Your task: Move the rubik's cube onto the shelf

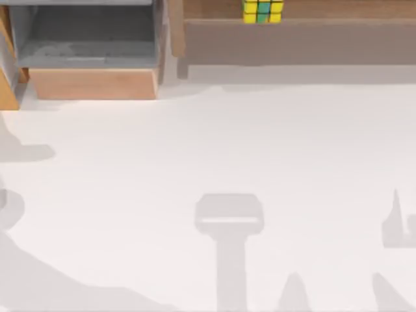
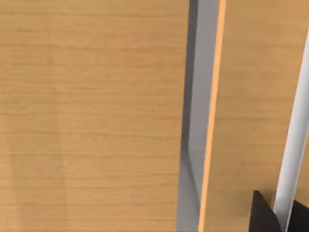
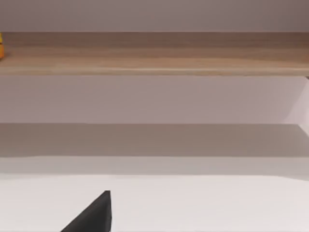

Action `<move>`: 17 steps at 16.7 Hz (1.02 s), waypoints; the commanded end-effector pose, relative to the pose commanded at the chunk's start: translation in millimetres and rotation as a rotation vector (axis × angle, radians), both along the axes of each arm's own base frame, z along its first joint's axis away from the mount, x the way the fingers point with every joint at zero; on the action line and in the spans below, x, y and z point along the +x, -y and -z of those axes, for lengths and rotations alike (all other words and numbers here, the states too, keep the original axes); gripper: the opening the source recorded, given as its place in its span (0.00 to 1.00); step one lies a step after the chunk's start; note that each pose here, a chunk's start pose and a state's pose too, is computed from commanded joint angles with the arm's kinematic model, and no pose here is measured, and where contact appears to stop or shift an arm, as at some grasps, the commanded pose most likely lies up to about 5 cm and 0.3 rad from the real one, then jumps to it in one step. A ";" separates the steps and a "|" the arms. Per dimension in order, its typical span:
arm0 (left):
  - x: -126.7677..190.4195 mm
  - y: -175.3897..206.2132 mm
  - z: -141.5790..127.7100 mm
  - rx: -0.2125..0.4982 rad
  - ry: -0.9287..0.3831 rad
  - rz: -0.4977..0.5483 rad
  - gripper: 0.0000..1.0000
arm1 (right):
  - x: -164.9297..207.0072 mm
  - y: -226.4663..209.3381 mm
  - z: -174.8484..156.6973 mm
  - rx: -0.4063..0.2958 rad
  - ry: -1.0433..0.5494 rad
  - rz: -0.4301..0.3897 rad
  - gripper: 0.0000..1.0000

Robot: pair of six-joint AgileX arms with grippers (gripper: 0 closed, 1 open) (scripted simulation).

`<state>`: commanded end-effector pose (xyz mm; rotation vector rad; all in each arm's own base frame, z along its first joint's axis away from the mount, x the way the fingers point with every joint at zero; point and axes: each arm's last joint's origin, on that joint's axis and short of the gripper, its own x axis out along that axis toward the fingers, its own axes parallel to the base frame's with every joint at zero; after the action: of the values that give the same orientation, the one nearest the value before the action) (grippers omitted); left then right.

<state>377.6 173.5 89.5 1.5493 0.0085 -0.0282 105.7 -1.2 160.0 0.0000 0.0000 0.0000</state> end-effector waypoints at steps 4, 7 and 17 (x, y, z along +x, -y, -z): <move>-1.5 -1.0 0.2 -0.002 -0.003 -0.002 0.00 | 0.0 0.0 0.0 0.000 0.000 0.000 1.00; 7.6 0.3 6.3 -0.014 -0.025 -0.003 0.00 | 0.0 0.0 0.0 0.000 0.000 0.000 1.00; 61.8 0.2 0.2 -0.002 -0.003 -0.002 0.00 | 0.0 0.0 0.0 0.000 0.000 0.000 1.00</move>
<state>439.4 173.2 89.4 1.5470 0.0119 -0.0286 105.7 -1.2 160.0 0.0000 0.0000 0.0000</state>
